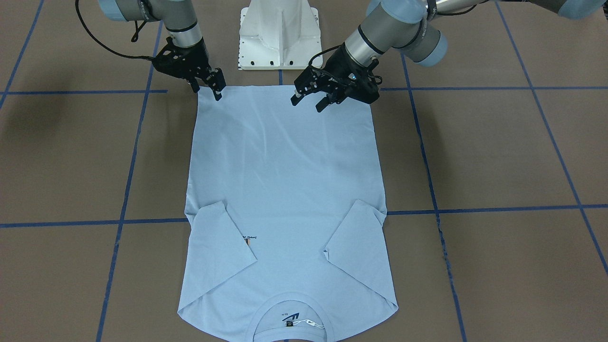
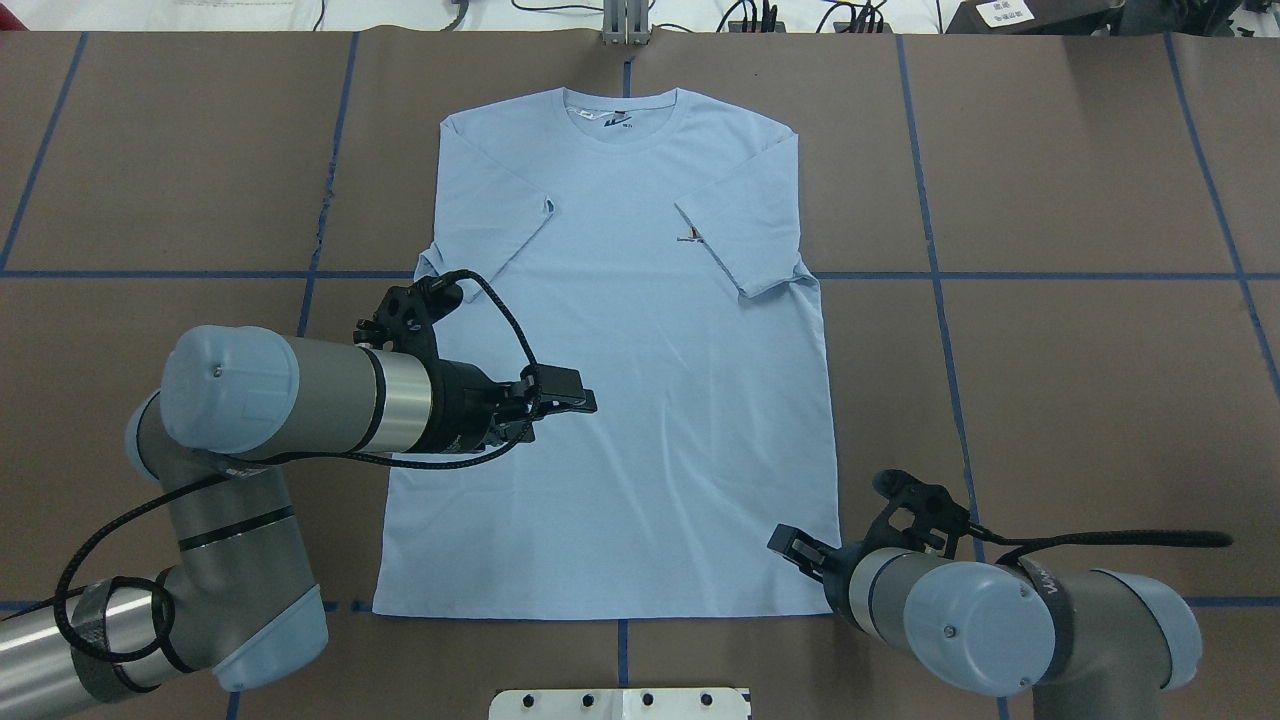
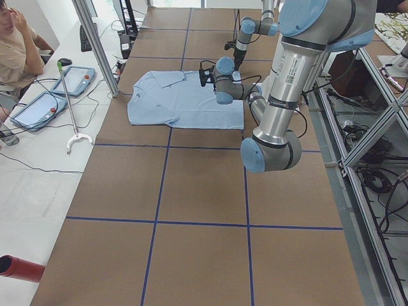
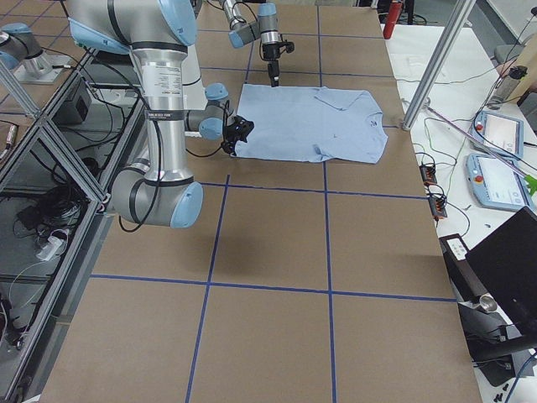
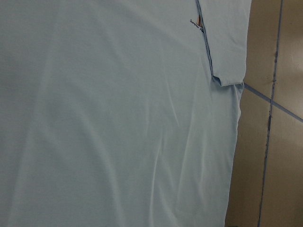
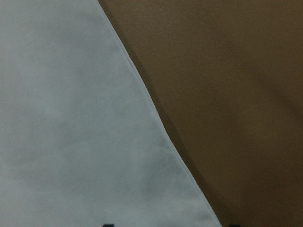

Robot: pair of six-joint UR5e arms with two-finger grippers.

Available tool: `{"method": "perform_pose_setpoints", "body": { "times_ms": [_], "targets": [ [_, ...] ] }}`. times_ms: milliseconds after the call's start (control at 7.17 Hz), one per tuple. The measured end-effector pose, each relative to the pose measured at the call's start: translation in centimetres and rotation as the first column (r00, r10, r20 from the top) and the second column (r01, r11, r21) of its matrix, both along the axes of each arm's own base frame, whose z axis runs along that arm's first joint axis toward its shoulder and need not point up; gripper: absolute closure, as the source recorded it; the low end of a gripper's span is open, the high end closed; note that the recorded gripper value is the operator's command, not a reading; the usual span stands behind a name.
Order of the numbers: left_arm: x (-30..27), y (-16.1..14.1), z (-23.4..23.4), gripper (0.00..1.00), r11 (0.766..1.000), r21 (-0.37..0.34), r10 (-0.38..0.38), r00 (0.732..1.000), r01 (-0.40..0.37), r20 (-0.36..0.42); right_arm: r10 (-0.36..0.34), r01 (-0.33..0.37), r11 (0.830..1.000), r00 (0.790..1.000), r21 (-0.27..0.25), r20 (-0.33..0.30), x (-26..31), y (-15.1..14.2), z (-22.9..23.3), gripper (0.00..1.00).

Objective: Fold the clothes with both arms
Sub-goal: 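Move both grippers down to the hem corners nearest the robot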

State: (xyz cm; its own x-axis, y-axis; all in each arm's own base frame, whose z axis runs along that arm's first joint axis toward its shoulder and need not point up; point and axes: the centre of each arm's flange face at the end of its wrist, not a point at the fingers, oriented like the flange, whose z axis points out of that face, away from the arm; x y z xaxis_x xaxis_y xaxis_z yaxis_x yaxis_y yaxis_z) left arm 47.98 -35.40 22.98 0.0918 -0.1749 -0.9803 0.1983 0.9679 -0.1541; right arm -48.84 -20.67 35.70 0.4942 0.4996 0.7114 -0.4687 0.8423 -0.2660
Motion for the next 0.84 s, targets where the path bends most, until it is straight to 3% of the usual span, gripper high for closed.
{"method": "perform_pose_setpoints", "body": {
  "times_ms": [558, 697, 837],
  "targets": [
    [0.9, 1.1, 0.7, 0.12, 1.000, -0.012, -0.017, 1.000, 0.017, 0.010, -0.020, 0.020, 1.000, 1.000, -0.006, -0.004, 1.0, 1.2, 0.3, 0.26],
    [1.0, 1.2, 0.7, 0.12, 1.000, -0.013, -0.019, 1.000, 0.019, 0.011, -0.026, 0.026, 1.000, 1.000, -0.007, -0.007, 0.9, 1.6, 0.5, 0.35],
    [1.0, 1.2, 0.8, 0.12, 1.000, -0.013, -0.020, 1.000, 0.020, 0.012, -0.035, 0.035, 0.999, 0.999, -0.009, -0.015, 0.8, 2.2, 0.9, 0.56]
  ]
}}
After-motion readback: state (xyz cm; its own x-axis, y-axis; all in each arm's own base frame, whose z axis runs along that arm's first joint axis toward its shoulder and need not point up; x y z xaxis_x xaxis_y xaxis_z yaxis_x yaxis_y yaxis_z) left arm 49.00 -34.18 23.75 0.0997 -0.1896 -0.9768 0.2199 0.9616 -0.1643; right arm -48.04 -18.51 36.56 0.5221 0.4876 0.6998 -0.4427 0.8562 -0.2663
